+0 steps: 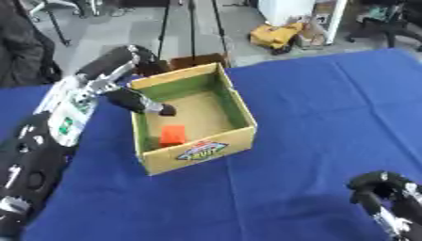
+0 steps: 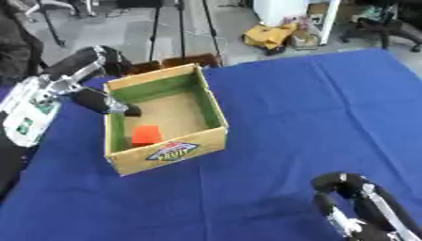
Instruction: Pick up objects on the table and place them in the box.
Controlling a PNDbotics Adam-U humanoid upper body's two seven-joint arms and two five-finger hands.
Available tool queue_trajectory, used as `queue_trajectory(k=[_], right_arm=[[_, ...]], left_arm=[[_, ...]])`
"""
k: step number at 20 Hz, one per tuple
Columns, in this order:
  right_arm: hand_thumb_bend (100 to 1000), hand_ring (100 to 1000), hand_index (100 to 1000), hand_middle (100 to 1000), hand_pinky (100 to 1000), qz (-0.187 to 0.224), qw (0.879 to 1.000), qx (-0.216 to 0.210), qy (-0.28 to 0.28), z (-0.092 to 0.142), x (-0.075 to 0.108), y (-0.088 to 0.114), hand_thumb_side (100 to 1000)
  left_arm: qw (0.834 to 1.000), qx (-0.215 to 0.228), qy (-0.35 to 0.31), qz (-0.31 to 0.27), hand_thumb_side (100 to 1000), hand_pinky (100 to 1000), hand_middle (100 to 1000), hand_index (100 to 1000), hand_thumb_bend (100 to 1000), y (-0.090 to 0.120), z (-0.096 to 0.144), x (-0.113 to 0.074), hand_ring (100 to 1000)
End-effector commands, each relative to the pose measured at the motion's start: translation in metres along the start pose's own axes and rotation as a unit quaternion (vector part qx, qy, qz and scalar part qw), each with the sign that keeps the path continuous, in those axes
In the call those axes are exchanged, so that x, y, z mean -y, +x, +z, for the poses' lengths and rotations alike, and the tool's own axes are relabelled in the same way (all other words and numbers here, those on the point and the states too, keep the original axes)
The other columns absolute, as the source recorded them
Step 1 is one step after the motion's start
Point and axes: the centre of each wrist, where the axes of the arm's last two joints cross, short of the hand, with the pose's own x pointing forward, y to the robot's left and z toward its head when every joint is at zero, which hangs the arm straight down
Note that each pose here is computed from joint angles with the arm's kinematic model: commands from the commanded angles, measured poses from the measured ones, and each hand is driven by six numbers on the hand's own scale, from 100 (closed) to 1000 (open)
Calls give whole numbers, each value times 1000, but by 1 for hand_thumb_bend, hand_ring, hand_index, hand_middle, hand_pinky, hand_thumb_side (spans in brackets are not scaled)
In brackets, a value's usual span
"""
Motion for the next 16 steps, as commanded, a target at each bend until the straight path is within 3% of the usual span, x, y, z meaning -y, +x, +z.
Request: queue_trajectory(k=[1,4,7,16], right_arm=[[306,510,694,416,755,7,1000,2,-8,1,7,2,506],[303,511,694,416,754,7,1000,1,-11,2,8,2,505],[303,511,694,416,755,6,1000,0,-11,3,8,2,505],[302,511,694,415,755,5,1000,-4,-12,6,7,0,507]], left_arm=[[998,18,61,5,614,564,545,717,919,9,21,-53,556],[996,28,79,18,609,561,544,718,926,18,48,-71,554],[996,25,81,31,611,558,543,719,926,22,77,-73,552],[992,-12,48,116,674,536,539,728,909,19,135,-22,539]])
